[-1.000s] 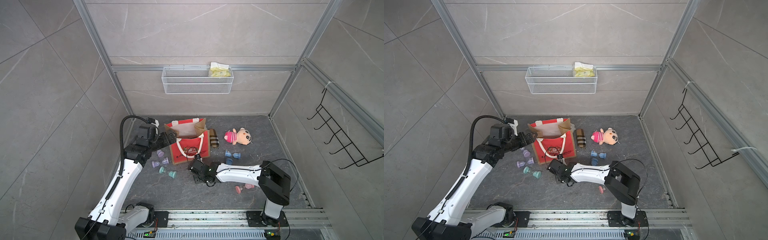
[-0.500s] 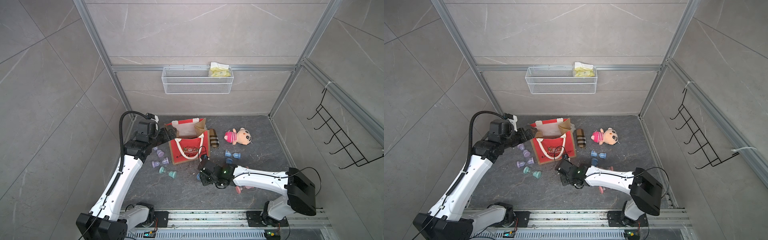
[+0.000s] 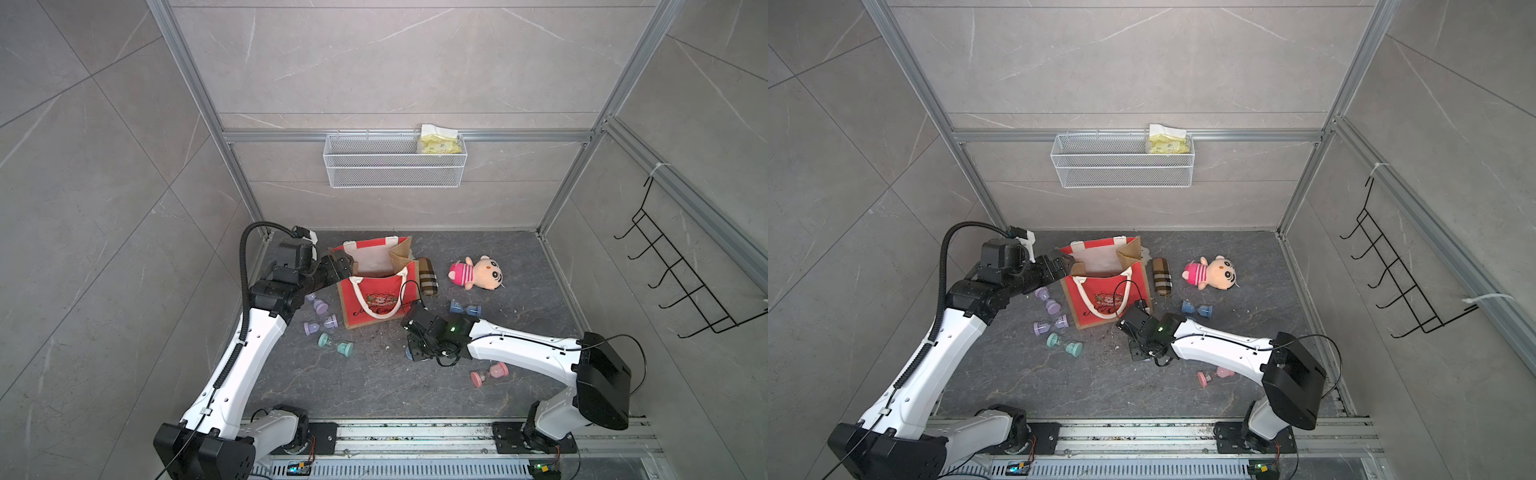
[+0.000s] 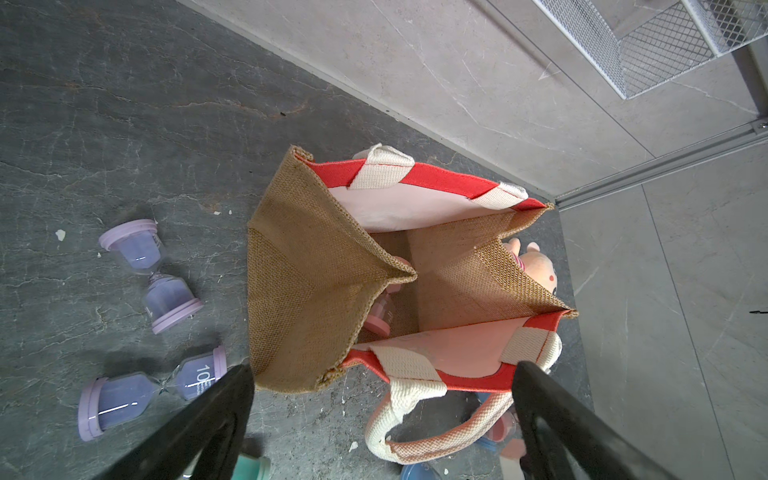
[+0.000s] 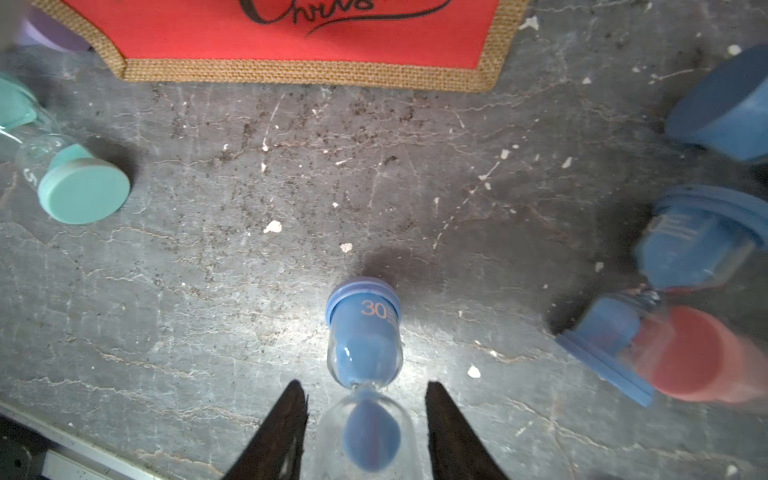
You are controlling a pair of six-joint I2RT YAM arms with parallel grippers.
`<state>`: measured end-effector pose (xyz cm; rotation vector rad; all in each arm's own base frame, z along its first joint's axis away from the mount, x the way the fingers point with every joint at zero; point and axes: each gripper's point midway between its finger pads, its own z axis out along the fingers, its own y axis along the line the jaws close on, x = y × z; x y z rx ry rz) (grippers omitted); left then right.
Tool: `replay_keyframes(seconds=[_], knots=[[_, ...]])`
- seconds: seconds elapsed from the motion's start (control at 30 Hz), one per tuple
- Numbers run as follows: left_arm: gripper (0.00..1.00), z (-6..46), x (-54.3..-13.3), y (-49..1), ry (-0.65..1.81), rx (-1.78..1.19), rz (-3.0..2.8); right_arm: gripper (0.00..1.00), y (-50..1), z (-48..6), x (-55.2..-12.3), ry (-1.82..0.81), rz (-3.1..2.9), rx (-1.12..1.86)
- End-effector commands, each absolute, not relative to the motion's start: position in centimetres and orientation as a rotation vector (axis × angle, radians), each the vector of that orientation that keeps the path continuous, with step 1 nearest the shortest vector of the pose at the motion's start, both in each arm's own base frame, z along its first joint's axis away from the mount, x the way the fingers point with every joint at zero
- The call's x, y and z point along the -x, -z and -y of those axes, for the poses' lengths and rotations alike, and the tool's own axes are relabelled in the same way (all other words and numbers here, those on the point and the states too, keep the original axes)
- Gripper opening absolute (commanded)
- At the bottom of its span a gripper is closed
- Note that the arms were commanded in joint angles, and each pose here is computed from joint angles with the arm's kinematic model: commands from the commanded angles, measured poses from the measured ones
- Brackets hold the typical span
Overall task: Put the hourglass into the canvas bag
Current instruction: Adjust the hourglass at the center of the board.
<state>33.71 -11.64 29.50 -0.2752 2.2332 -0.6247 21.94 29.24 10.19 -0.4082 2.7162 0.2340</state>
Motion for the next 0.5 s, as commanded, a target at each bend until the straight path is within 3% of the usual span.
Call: replay_keyframes(seconds=[0.0, 0.47], knots=[[1.0, 11.7, -34.1, -31.3, 0.64, 0.259, -2.18, 0.0, -10.4, -29.5, -22.4, -0.175, -2.744, 0.398], [1.0, 11.6, -34.1, -31.3, 0.631, 0.265, -2.179, 0.0, -8.1, -31.0, -24.0, -0.077, -2.818, 0.414]])
